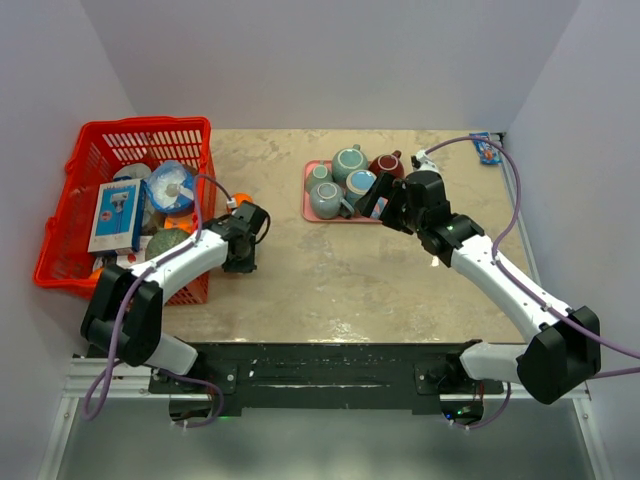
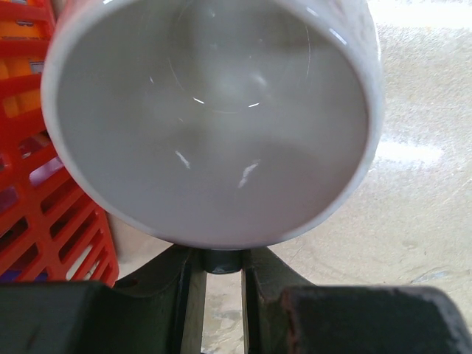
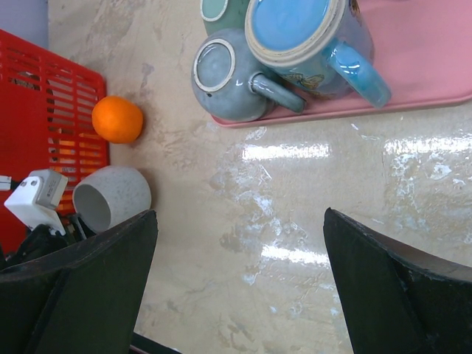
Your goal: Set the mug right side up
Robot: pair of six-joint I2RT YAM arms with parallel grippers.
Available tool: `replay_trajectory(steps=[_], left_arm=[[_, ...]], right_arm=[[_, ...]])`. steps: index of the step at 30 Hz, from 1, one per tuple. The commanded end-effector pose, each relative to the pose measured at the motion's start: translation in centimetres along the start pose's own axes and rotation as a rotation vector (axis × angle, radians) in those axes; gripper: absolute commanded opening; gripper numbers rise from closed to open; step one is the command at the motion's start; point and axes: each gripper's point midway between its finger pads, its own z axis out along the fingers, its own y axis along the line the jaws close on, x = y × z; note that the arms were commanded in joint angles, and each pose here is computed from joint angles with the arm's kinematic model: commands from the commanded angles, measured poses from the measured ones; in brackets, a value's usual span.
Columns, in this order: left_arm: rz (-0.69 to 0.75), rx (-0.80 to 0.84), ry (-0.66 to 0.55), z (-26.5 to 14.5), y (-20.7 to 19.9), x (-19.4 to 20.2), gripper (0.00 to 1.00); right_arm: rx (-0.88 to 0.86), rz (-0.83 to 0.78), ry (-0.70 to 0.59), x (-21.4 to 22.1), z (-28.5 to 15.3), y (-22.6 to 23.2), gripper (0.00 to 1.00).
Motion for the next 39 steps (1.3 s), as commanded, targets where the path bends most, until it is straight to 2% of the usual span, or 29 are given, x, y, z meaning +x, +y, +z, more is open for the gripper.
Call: replay_trajectory(steps=[1,6,7,9,12,13,21,23,29,36,39], left_arm=[[-0.046,0.02,-0.068,0.8,-0.2,-1.6,0.08],[-0.052,0.015,-0.063,0.9,0.0,-1.2,0.13],[-0.052,0.01,-0.065,0.9,0.0,-1.3,0.2],[-0.053,0.002,-0.066,0.7,0.2,-1.4,0.26],[-0.055,-0.001,-0.078,0.3,0.3,-1.9,0.44],[-0.055,0.001,-0.082,0.0,0.4,-2.0,0.55],[-0.071,0.03,-0.168,-2.7,0.4,-4.5,0.95],[-0.067,0.048,-0.182,-3.6,0.2,-5.2,0.99],[-0.032,0.163,-0.302,-8.6,-1.7,-8.4,0.99],[-0.07,0.311,-0.498,-14.7,-2.7,-12.1,0.99],[-0.071,0.382,-0.575,-17.0,-3.3,-13.5,0.99]], right_arm=[[-0.02,0.024,-0.032,-1.0,-0.8,0.7,0.97],[-0.031,0.026,-0.03,-1.0,-0.8,0.9,0.98],[-0.032,0.026,-0.029,-1.0,-0.8,0.9,0.98],[-0.031,0.027,-0.028,-1.0,-0.8,0.9,0.98],[-0.018,0.03,-0.024,-0.8,-0.7,0.7,0.98],[-0.007,0.028,-0.023,-0.8,-0.7,0.5,0.99],[0.03,-0.022,-0.049,-1.5,-1.0,-0.3,0.99],[0.032,-0.03,-0.049,-1.6,-1.0,-0.2,0.99],[0.021,-0.121,-0.055,-2.1,0.0,0.1,0.99],[0.03,-0.508,-0.01,-2.0,4.0,-1.3,0.99],[0.106,-0.615,-0.001,-2.7,6.0,-2.6,0.98]])
